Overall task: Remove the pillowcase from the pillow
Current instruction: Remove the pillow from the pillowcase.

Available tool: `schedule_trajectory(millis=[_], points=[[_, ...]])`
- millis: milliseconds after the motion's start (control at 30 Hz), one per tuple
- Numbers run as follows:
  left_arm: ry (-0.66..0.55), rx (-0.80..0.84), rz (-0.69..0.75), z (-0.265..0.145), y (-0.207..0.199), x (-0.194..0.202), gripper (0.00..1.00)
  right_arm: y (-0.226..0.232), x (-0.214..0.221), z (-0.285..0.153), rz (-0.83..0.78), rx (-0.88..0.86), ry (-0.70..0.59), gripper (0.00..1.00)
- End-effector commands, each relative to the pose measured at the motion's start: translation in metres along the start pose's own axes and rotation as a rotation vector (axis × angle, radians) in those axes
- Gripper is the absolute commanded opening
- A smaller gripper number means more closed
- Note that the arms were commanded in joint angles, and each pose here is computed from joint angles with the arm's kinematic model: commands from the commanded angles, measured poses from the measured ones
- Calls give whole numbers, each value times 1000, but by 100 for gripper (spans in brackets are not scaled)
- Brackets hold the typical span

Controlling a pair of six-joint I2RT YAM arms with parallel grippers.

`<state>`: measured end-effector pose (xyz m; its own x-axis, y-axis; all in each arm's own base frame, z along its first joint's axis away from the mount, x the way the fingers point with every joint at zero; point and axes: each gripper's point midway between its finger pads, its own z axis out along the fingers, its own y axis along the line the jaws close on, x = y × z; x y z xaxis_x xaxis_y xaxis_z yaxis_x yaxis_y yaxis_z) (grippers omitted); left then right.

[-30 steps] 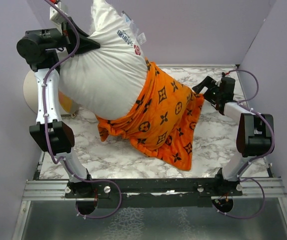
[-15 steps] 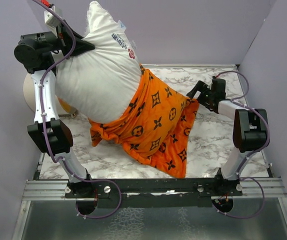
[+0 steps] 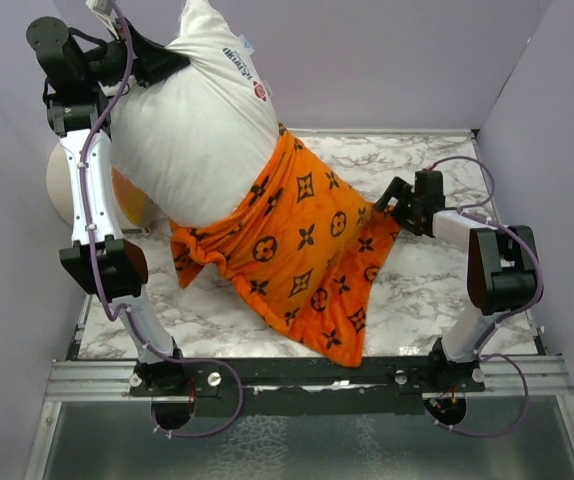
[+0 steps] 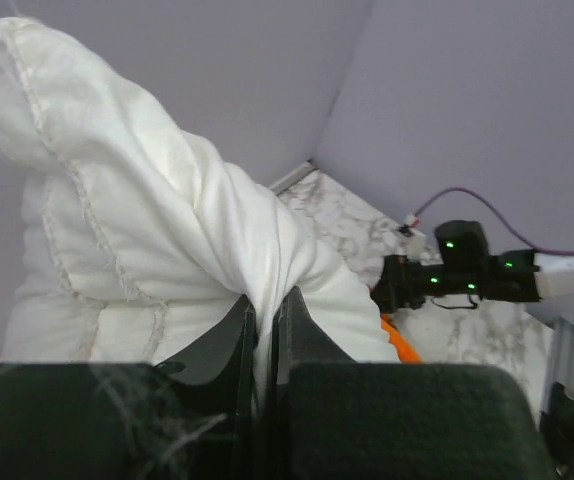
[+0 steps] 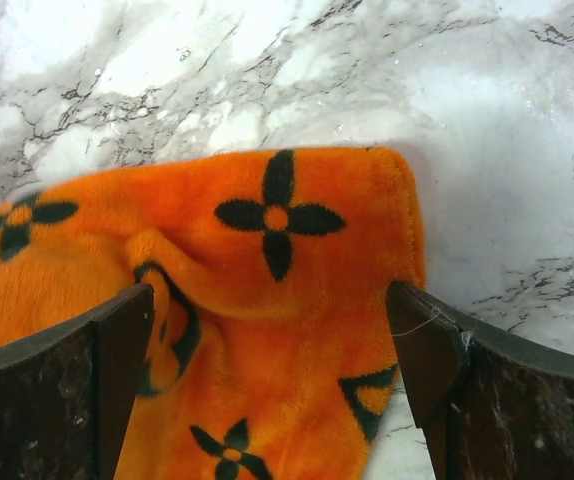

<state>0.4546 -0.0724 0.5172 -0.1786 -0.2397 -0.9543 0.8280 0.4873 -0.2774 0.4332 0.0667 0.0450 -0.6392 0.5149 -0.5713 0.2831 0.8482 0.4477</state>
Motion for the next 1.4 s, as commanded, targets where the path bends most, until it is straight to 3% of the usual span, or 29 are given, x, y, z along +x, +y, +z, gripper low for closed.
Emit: schedule_trajectory(millis=[0, 133, 367, 567, 767, 1000, 1200, 1367], points=[[13, -374, 137, -20, 34, -3, 0, -17, 3, -1, 9, 89, 12, 100], [69, -406, 313, -19, 23, 8, 0, -17, 10, -3, 8, 100, 16, 100], [131, -399, 481, -13, -3, 26, 0, -10, 39, -7, -32, 112, 56, 99], [159, -405, 564, -15, -10, 32, 0, -25, 59, -14, -79, 145, 90, 99], [184, -409, 631, -20, -13, 38, 0, -14, 39, -35, -159, 103, 20, 100], [173, -404, 660, -20, -18, 36, 0, -15, 76, -11, -113, 54, 146, 99], [172, -398, 656, -16, -16, 40, 0, -1, 94, 4, -135, 21, 182, 91], [165, -392, 648, -10, -18, 41, 0, 7, 104, 9, -138, 27, 223, 78]])
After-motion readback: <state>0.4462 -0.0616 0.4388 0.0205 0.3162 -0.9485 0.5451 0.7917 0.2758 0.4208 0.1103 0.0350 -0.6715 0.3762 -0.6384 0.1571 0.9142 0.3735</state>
